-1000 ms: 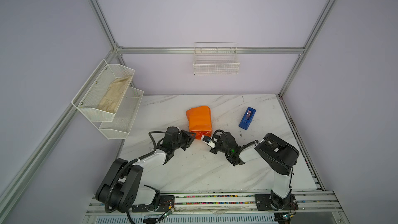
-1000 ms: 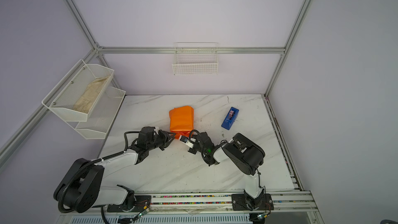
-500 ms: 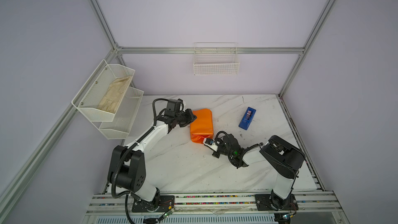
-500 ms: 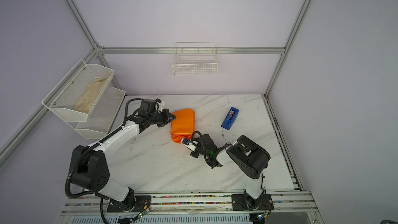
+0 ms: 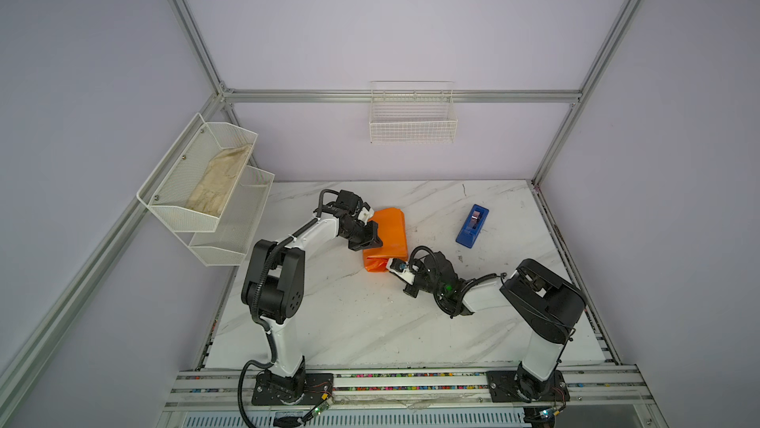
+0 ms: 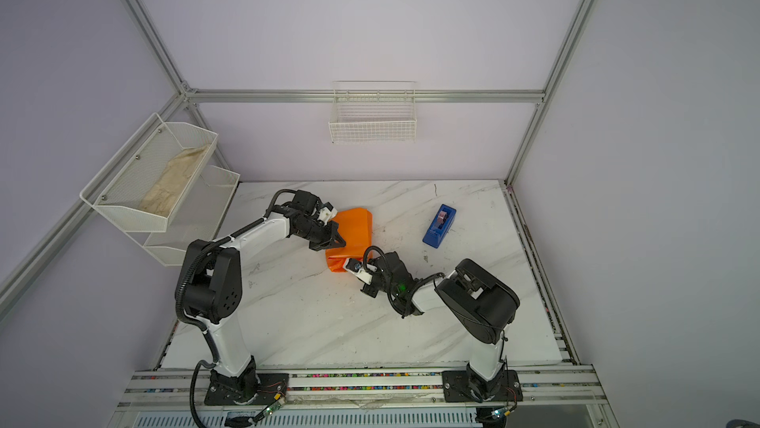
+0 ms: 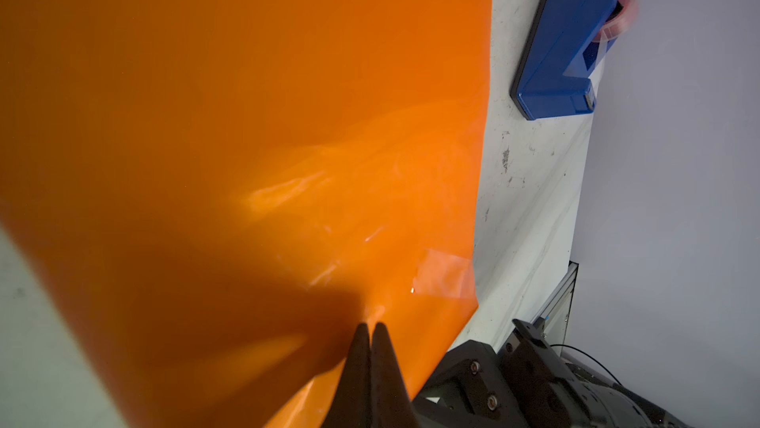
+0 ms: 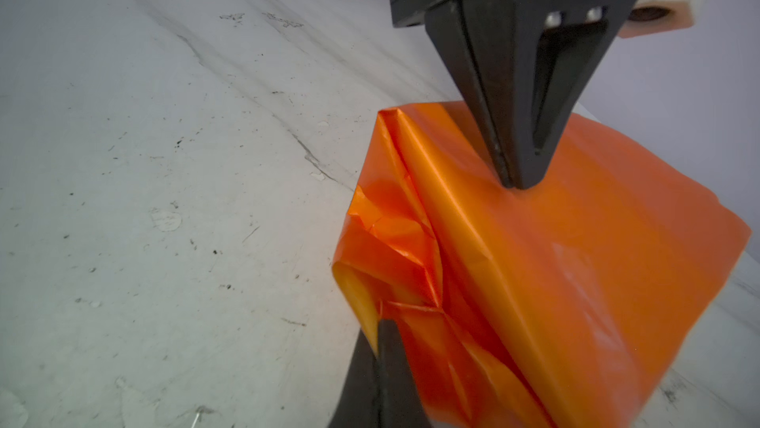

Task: Wrap a gift box in wrapping paper
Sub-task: Fifth fold the wrapping paper around the gift box.

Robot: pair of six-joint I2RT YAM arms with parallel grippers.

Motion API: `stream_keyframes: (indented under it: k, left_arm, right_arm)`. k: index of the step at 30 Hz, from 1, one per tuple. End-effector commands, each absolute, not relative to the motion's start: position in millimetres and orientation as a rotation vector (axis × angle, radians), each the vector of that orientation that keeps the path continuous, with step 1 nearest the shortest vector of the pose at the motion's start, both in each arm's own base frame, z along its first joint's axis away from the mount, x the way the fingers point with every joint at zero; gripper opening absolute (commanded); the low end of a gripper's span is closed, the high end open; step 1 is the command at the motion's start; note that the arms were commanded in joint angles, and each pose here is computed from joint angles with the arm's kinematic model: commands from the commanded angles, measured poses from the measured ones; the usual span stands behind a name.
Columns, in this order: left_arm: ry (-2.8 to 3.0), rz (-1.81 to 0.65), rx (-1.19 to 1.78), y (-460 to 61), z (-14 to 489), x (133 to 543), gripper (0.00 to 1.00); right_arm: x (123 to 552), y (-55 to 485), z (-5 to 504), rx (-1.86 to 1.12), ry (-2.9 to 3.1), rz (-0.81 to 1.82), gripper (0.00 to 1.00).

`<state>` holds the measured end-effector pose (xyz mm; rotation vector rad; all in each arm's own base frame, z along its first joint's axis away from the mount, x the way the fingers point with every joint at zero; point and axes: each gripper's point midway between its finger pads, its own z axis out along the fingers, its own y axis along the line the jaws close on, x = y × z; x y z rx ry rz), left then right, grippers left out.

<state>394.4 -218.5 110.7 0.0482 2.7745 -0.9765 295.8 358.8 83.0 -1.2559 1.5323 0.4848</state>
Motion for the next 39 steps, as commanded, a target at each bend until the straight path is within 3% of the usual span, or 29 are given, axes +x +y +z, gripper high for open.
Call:
stream_keyframes:
  k: [1, 19, 23, 30, 39]
  left_arm:
    - [2.713, -0.961, 0.199, -224.7, 135.5, 404.6, 0.02]
    - [2.818, -0.830, 0.299, -215.9, 104.8, 393.8, 0.00]
    - [2.787, -0.692, 0.384, -206.2, 113.7, 398.0, 0.02]
    - [2.534, -0.396, 0.620, -186.5, 179.2, 412.4, 0.22]
    - [2.192, -0.323, 0.843, -187.4, 221.7, 406.2, 0.45]
  right_arm:
    - [306.7, 363.9, 100.1, -1.215, 1.520, 0.478, 0.00]
    - [333.8, 369.3, 94.6, -1.135, 1.653, 0.483, 0.00]
    - [333.8, 367.9, 93.8, -1.136, 1.667, 0.499, 0.00]
    - [332.9, 367.9, 90.9, -1.147, 1.674, 0.513, 0.00]
    - [333.2, 369.1, 88.1, -1.149, 1.679, 0.533, 0.00]
